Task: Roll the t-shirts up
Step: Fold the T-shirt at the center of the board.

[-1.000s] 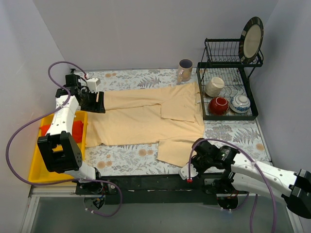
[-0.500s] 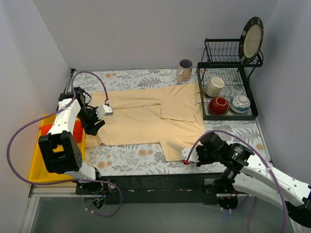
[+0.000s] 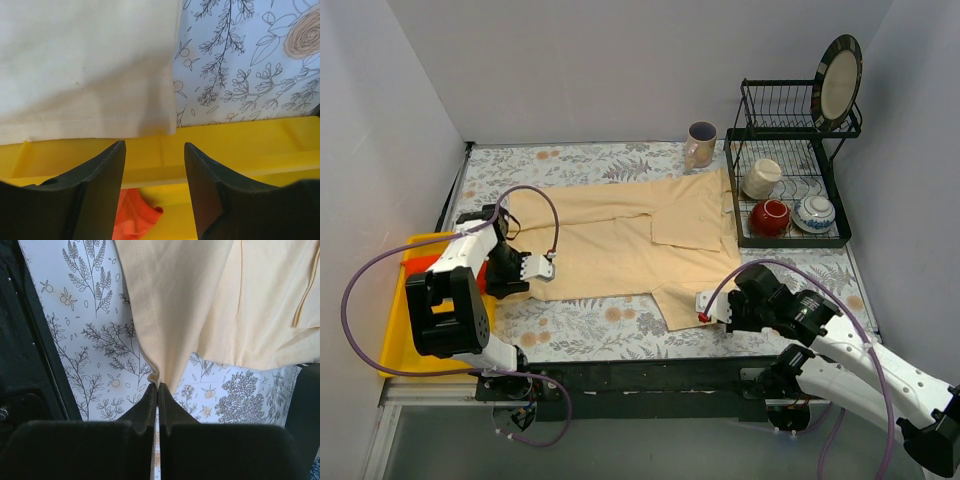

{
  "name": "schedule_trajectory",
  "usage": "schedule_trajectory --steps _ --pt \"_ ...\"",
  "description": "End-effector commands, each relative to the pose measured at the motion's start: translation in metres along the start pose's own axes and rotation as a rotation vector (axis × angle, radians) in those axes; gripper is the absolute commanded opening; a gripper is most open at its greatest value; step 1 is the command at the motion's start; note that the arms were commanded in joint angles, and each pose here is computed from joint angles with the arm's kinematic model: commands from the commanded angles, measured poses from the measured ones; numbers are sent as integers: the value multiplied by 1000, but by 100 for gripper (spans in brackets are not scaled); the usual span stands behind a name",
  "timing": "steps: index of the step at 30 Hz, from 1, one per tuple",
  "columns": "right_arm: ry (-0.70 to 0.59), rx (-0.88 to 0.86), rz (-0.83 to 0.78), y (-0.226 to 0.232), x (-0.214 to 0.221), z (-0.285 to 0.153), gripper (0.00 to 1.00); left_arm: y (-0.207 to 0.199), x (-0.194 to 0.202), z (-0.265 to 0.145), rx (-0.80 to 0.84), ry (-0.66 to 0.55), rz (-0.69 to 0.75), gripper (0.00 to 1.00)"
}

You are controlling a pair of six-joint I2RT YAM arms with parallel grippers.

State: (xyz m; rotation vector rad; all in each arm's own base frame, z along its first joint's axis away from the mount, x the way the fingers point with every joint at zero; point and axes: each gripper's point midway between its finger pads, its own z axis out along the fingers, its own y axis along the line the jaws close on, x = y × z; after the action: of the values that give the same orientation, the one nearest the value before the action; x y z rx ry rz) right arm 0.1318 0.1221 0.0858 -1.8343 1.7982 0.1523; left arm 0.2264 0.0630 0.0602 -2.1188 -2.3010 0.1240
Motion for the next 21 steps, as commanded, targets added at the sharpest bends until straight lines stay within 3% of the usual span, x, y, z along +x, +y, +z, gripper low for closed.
schedule_trajectory --steps 1,13,21 --pt "-22 24 28 -11 -10 -7 1 8 8 2 -37 65 82 49" --pt "-16 18 101 -21 -4 -4 1 -19 5 23 21 88 98 43" --pt "-15 9 134 -24 -5 -4 1 -10 6 45 -78 111 82 44"
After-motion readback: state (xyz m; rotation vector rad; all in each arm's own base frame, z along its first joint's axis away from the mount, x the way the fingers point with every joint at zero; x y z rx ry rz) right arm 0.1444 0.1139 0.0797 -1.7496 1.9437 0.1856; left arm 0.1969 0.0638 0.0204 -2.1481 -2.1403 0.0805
